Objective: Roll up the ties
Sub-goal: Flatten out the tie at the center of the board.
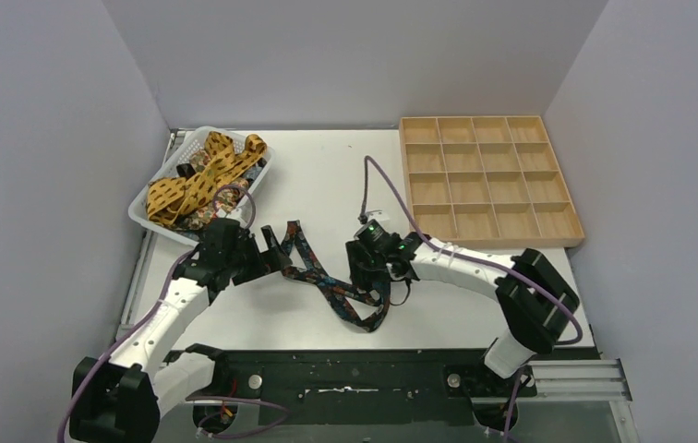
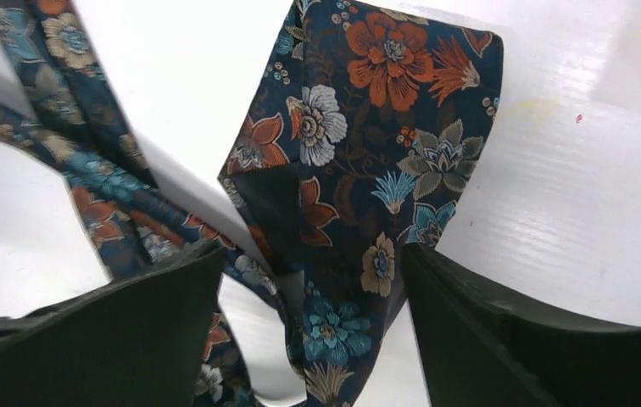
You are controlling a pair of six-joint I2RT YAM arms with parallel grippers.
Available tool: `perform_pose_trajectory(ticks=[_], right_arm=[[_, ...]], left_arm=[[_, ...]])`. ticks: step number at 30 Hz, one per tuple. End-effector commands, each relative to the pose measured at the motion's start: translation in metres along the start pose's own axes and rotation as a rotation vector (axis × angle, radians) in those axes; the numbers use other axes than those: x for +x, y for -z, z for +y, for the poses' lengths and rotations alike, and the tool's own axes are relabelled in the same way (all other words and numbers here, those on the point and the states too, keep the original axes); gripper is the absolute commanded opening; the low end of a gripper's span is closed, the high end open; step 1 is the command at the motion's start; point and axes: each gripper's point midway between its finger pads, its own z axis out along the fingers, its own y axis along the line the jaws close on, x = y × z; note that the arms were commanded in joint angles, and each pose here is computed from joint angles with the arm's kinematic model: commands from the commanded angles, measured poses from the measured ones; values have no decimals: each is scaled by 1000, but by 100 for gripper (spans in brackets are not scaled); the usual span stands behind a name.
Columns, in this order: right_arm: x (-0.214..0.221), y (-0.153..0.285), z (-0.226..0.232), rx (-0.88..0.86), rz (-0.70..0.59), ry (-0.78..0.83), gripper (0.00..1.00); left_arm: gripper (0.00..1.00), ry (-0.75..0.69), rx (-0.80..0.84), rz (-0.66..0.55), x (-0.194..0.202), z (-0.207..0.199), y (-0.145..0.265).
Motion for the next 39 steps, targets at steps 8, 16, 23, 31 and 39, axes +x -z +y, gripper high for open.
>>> perform_pose_trajectory(ticks=[8,16,23,31,39], right_arm=[[-14,-8,-22,304,40,199,32],[-51,41,11,116,-47,109,1],[-70,82,-25,-223,-320,-251,3],[-8,75,-104,-176,-326,-596,61],[-19,108,-158,204,-265,-425,90]], left_arm=[[95,-13,64,-47,-12,-18,18],[95,-64,142,-81,-26,-42,45],[95,42,179,-131,-23,-42,42],[95,85,189,-111,-5,-35,40],[95,60,153,-91,-3,-28,36]])
